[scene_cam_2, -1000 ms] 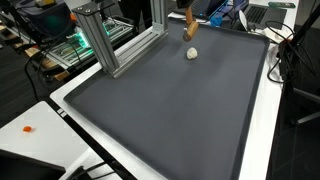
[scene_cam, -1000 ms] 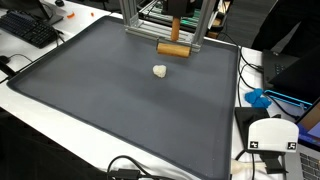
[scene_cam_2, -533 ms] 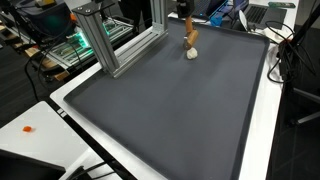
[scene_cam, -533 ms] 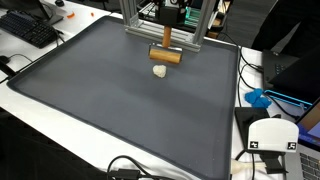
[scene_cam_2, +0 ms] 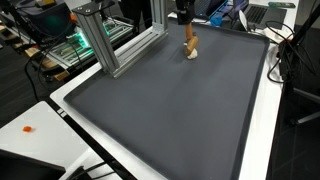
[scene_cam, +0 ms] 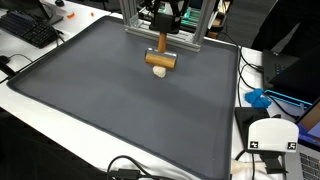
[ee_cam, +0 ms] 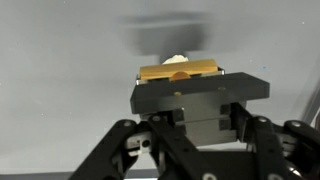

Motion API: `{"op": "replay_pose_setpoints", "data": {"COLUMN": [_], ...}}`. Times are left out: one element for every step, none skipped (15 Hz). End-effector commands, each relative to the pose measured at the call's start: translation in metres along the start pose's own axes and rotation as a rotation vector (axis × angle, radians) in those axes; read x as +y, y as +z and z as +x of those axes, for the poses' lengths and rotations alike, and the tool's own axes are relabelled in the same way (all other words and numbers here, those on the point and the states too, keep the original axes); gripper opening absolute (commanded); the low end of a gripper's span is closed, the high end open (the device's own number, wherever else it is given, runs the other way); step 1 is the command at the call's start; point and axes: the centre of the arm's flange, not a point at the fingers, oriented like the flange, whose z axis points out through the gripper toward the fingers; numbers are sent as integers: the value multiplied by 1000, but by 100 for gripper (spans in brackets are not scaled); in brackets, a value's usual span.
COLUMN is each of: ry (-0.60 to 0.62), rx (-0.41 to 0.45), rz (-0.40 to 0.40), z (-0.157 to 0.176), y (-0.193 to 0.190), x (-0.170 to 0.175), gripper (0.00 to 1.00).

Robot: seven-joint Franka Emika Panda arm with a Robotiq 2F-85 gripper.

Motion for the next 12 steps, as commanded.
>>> {"op": "replay_pose_setpoints", "data": {"ry": [21,23,26,29,36,41,47,52,54,57,63,70], "rx": [3,3,6,8,12,13,16,18,19,23,28,34], "rz": [-25,-25,-22,-22,-23,-23,-27,-28,-31,-35,-34,-33], "z": [8,9,11,13,15,17,18,20,21,22,24,24], "y": [8,10,12,13,16,19,21,24,25,28,29,31], "x": [0,0,-1,-2,-3,-4,-5,-5,-5,-5,-5,-5], "gripper": [35,35,35,35,35,35,35,35,35,35,35,35]}}
